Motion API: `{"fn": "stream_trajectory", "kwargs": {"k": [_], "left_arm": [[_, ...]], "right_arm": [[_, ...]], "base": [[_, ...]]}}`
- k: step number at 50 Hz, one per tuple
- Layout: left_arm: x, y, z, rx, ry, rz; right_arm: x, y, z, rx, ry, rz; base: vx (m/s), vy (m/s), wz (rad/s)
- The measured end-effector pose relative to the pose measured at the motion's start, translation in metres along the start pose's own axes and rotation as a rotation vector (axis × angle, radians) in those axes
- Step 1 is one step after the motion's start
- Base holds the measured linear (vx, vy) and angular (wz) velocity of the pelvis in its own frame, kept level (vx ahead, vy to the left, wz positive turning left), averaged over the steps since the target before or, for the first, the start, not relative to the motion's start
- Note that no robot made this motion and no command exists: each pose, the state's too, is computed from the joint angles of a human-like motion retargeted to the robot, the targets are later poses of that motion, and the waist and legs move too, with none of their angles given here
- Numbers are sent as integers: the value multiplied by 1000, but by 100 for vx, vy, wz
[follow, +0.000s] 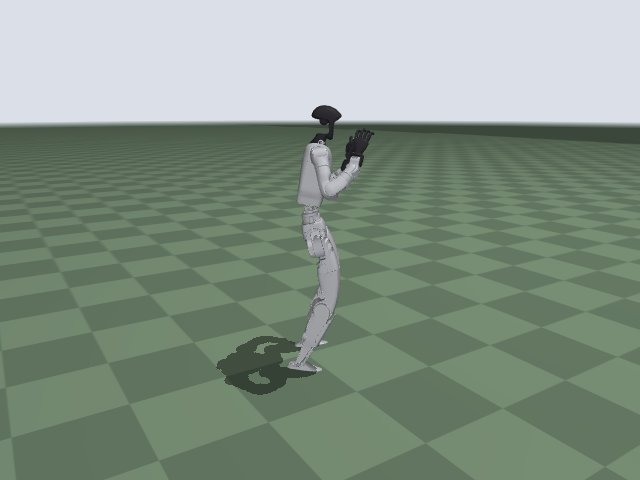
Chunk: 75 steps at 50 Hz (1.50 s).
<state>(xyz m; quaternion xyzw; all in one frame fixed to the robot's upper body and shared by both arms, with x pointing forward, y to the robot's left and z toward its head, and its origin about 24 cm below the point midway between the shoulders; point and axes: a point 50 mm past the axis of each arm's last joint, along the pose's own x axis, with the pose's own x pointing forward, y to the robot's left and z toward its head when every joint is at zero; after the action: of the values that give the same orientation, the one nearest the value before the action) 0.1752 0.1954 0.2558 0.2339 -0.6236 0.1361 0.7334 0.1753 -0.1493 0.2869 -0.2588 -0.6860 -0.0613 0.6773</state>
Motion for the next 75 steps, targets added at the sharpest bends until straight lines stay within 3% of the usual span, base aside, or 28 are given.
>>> {"fn": "stream_trajectory", "kwargs": {"k": [15, 47, 58, 62, 63, 66, 75], "left_arm": [[-1, -26, 11, -243, 22, 4], [4, -46, 4, -254, -13, -162], [15, -60, 24, -387, -113, -147], [30, -70, 37, -502, -191, -134], [40, -84, 47, -607, -232, -140], [38, -114, 83, -913, -246, -139], [27, -98, 68, -857, -185, -72]], "right_arm": [[-7, 2, 2, 153, 54, -66], [-8, 16, 10, 307, 7, -5], [0, 19, 28, 442, -101, -68], [0, 5, 44, 467, -174, -98], [-5, -11, 57, 429, -202, -90], [-24, -17, 86, 618, -112, -150], [-11, -7, 59, 562, -142, -64]], "base": [[0, 0, 0], [0, 0, 0], [-13, -3, 63], [-36, -24, 553], [-41, -17, 1551], [-34, 48, 1976], [-35, 52, 371]]}}
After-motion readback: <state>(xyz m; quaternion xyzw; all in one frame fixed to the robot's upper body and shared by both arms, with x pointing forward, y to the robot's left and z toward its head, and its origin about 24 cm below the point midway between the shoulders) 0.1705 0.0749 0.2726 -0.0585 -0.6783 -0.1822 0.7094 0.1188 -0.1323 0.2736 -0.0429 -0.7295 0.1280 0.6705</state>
